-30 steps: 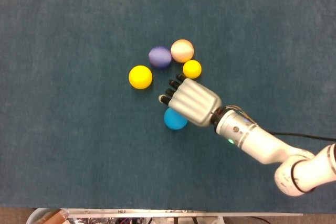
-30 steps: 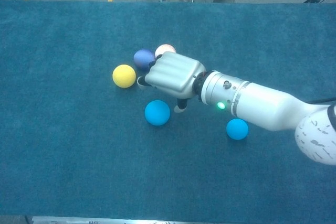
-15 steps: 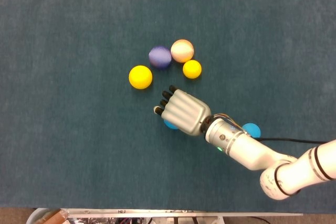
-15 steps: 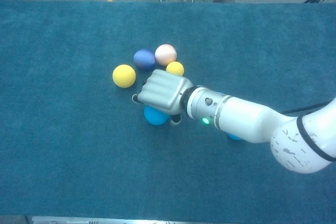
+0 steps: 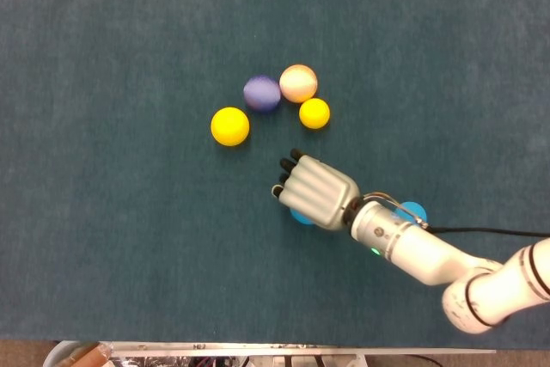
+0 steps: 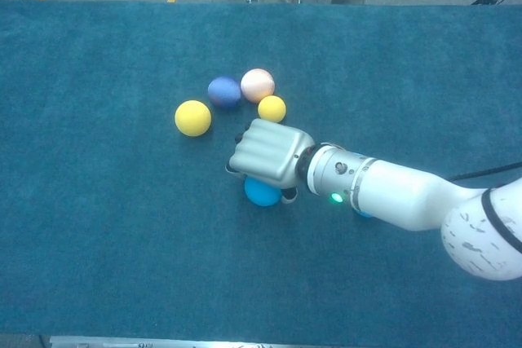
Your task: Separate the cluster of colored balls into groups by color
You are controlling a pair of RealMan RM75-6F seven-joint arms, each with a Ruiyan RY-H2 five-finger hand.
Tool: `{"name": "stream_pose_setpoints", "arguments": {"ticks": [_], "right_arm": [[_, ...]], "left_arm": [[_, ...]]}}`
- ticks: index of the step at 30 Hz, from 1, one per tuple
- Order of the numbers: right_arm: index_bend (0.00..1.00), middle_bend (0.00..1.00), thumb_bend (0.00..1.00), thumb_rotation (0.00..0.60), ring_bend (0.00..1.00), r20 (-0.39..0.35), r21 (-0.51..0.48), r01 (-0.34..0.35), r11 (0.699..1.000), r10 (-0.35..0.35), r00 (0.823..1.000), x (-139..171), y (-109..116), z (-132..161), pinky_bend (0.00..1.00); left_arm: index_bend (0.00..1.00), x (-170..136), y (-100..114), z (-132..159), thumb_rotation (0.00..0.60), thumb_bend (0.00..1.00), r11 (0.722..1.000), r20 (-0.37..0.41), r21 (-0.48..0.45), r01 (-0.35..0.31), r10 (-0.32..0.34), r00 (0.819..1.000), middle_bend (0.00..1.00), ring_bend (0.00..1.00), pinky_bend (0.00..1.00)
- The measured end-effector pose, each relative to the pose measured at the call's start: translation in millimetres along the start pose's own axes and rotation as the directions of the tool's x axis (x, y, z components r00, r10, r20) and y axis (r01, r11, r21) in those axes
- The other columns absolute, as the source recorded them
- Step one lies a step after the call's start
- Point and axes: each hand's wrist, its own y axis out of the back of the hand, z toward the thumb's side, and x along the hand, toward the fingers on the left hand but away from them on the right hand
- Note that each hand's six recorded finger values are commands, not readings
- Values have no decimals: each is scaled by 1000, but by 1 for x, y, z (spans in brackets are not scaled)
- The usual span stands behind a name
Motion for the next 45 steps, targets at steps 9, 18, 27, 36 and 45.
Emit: {"name": "stream_pose_setpoints", "arguments": {"ticks": [9, 18, 27, 36, 45], "right_arm": [[391, 452, 51, 600, 235, -20, -7, -22, 1000, 22, 1000, 42, -10, -7, 260], [391, 452, 52, 600, 236, -37, -15, -48, 999, 47, 998, 73, -22, -8, 260], [391, 452, 51, 600, 237, -25, -41, -11, 999, 10, 1000, 93, -12, -13, 260], [391, 452, 51, 600, 237, 56, -126, 83, 989, -77, 995, 92, 13, -36, 260], [391, 452, 52, 600, 237, 208, -132, 128, 983, -99, 973, 76, 23, -84, 260]], "left_arm": [[275, 2, -3, 3, 600, 337, 1000, 9, -1, 6, -6, 1000, 267, 237, 204], [275, 3, -4, 7, 600, 337, 1000, 18, 1, 12, -12, 1000, 267, 237, 204], [275, 3, -4, 7, 600, 337, 1000, 22, -1, 15, -15, 1000, 267, 237, 204], [274, 4, -1, 7, 600, 337, 1000, 23, 2, 4, -4, 1000, 268, 237, 204], [275, 3, -1, 7, 600, 336, 1000, 25, 2, 7, -7, 1000, 268, 237, 204]]}}
